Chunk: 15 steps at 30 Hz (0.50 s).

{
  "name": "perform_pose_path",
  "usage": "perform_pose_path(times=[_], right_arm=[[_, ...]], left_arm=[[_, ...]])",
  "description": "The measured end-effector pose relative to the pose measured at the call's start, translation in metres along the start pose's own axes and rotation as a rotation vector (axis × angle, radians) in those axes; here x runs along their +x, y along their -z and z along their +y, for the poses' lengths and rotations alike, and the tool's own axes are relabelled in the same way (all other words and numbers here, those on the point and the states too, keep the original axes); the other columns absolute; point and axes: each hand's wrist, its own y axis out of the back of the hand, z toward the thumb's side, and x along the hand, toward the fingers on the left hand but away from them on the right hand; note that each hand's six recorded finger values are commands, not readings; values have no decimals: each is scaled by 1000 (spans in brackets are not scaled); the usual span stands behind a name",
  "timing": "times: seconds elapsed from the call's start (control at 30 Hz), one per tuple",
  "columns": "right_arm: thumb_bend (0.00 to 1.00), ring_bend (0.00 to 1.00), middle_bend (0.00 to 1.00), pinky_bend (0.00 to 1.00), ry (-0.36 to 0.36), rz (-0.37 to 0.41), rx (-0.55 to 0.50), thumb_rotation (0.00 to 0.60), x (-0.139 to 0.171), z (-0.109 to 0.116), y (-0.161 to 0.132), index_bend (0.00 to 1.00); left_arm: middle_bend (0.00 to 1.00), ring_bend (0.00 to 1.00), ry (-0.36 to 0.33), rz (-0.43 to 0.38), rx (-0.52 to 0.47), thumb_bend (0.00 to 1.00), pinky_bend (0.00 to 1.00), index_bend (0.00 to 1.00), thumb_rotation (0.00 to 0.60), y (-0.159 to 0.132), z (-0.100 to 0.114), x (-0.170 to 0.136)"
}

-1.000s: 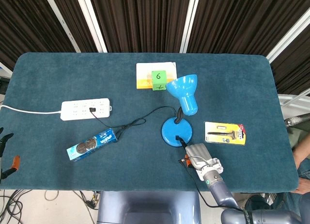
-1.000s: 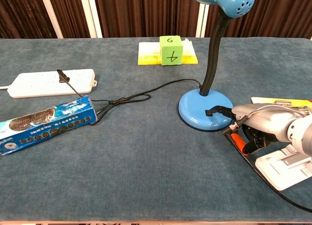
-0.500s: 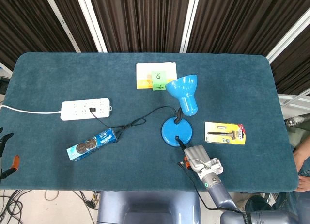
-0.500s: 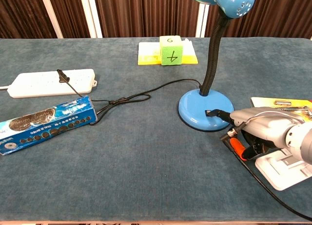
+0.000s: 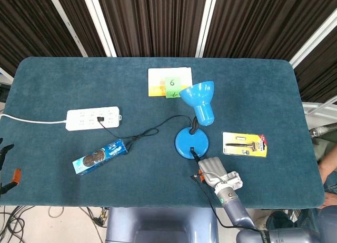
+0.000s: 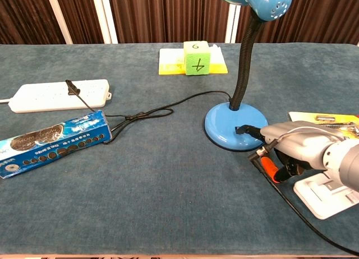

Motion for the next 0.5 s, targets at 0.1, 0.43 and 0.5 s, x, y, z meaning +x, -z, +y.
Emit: perform_pose_path(times=[0.1,0.43,0.5], right_arm=[[731,706,571,1000,26,0,-24,600,3,11,-1,36],[580,511,434,1000,111,-46,-44,600,20,51,20,0],[481,391,324,1000,120,-63,-40,600,24,55,26,0]], left_arm=[[0,0,0,-2,0,423,0,159,600,-1,0,0],[0,0,-4,-4,1,422,0,160,600,-1,0,-1],[0,0,-4,-4,2,423,0,160,600,-1,0,0]])
